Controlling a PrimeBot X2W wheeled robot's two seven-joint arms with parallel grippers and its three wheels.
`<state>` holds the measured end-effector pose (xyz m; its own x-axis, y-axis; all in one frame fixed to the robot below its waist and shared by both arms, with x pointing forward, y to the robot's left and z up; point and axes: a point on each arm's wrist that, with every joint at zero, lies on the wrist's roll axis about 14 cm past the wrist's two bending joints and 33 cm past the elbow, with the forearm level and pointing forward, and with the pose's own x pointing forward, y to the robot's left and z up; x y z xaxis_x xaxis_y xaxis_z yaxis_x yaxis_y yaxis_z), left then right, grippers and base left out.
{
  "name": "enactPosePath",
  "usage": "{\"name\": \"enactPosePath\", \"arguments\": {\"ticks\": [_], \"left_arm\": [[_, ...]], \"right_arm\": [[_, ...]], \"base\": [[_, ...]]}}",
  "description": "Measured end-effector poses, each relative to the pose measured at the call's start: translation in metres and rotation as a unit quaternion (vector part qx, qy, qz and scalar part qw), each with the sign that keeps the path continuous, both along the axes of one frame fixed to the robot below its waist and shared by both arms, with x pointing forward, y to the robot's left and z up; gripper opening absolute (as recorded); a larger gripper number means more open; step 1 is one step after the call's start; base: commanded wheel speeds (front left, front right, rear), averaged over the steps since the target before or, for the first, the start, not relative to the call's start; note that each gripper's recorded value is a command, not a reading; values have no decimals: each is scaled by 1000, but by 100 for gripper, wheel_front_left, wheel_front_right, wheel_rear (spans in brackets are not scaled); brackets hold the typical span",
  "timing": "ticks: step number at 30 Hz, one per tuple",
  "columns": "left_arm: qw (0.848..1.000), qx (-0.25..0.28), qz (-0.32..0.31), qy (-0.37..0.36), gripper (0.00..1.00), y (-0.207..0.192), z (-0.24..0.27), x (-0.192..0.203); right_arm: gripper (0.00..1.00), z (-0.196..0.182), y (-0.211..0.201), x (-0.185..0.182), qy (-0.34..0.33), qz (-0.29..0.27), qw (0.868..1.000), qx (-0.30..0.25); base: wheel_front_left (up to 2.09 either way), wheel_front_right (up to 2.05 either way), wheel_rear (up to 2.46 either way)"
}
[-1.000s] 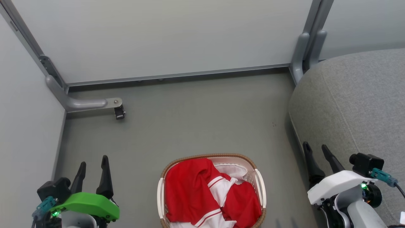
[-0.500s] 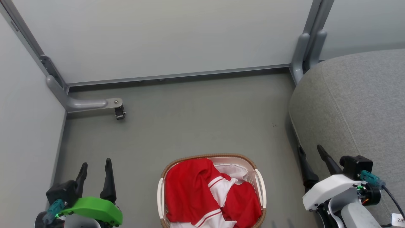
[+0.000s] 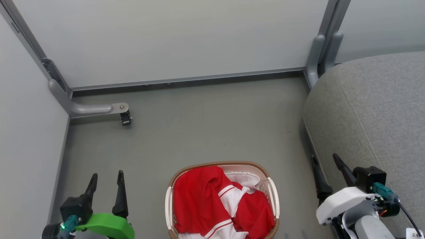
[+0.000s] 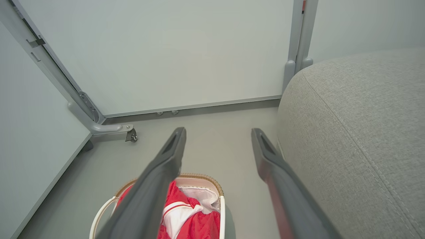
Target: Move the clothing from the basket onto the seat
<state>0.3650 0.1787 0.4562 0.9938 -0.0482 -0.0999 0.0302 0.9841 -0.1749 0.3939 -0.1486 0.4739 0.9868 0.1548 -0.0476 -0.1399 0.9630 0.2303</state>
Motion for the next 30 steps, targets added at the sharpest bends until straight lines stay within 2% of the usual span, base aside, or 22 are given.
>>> {"name": "enactPosePath", "arguments": {"ticks": [24, 30], "left_arm": [[999, 45, -20, 22, 100, -6, -23, -8], [998, 41, -37, 42, 100, -17, -36, -7]], "right_arm": [[100, -19, 0, -3, 10, 10, 998, -65], [100, -22, 1, 2, 13, 11, 998, -67]], "base": [[0, 0, 0], [0, 0, 0]]}}
